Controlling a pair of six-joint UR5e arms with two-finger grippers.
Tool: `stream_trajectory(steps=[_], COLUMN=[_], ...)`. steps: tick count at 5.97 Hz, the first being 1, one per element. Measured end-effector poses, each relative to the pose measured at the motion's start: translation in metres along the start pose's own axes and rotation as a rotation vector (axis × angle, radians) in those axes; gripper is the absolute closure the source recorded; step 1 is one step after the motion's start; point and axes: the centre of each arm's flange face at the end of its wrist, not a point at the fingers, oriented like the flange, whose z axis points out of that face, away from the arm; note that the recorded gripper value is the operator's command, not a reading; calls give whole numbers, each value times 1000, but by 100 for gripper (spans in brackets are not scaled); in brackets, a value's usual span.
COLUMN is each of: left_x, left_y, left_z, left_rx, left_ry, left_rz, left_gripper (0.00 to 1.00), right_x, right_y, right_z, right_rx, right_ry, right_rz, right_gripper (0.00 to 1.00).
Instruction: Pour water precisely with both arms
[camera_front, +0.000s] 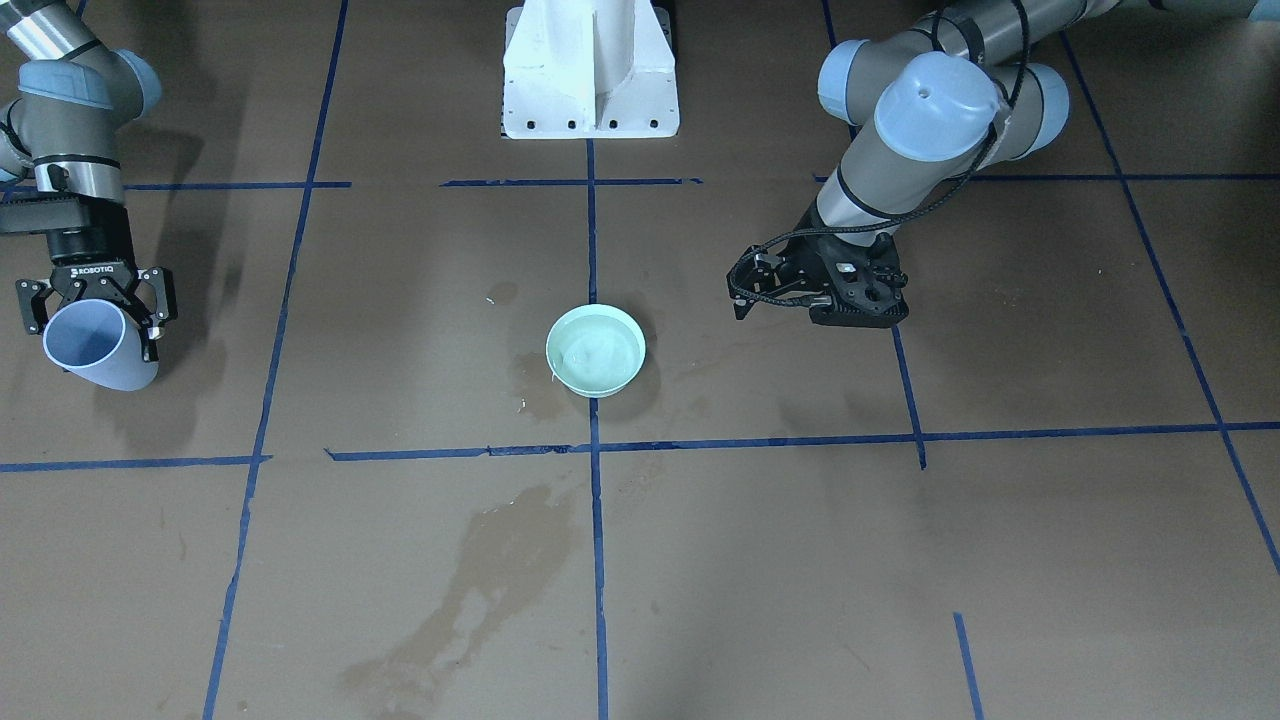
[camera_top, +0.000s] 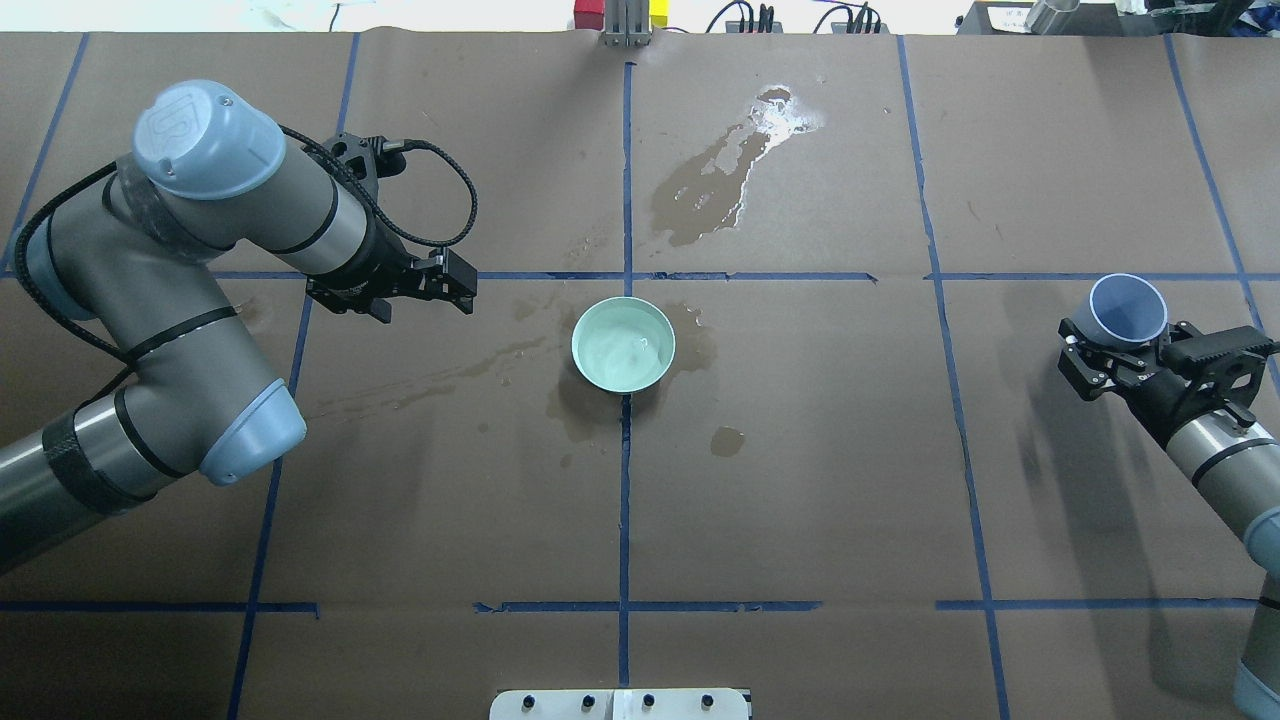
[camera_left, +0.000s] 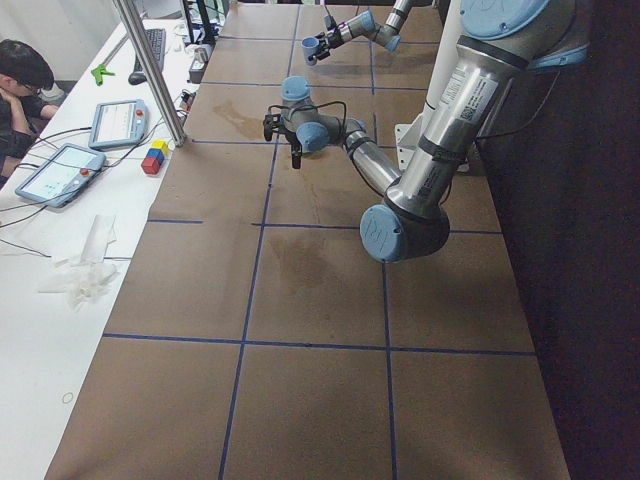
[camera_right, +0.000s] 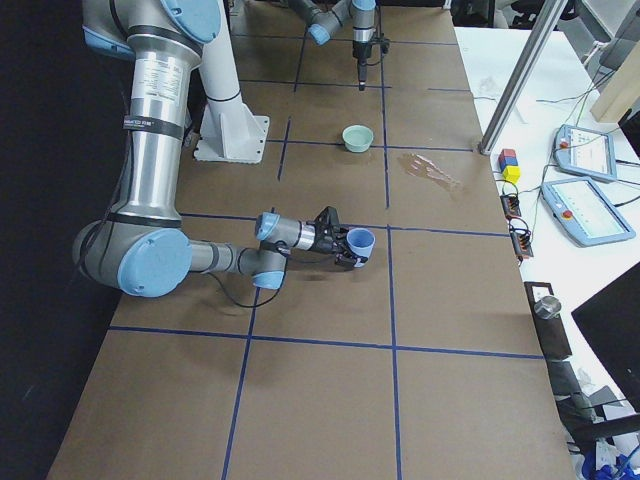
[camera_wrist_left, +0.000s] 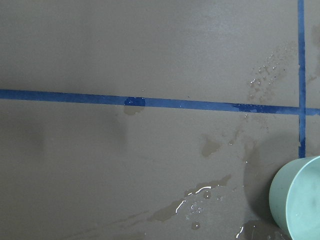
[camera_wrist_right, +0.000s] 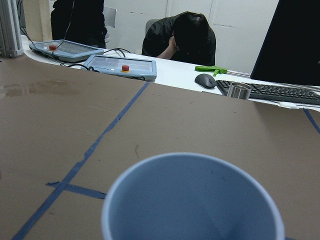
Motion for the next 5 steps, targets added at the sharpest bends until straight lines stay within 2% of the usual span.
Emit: stream_trajectory(steps=[1, 4, 5], left_x=[0, 0, 0], left_y=[0, 0, 0], left_z=[0, 0, 0], left_rx=[0, 0, 0], left_ry=[0, 0, 0], left_rz=[-1, -1, -1], left_gripper=[0, 0, 0], right_x=[4, 9, 8], right_y=[0, 2, 1], right_z=[-1, 0, 1], right_rx=[-9, -16, -13], right_ry=[-13, -16, -16], right_rz=[7, 12, 15], right_gripper=[75, 45, 1])
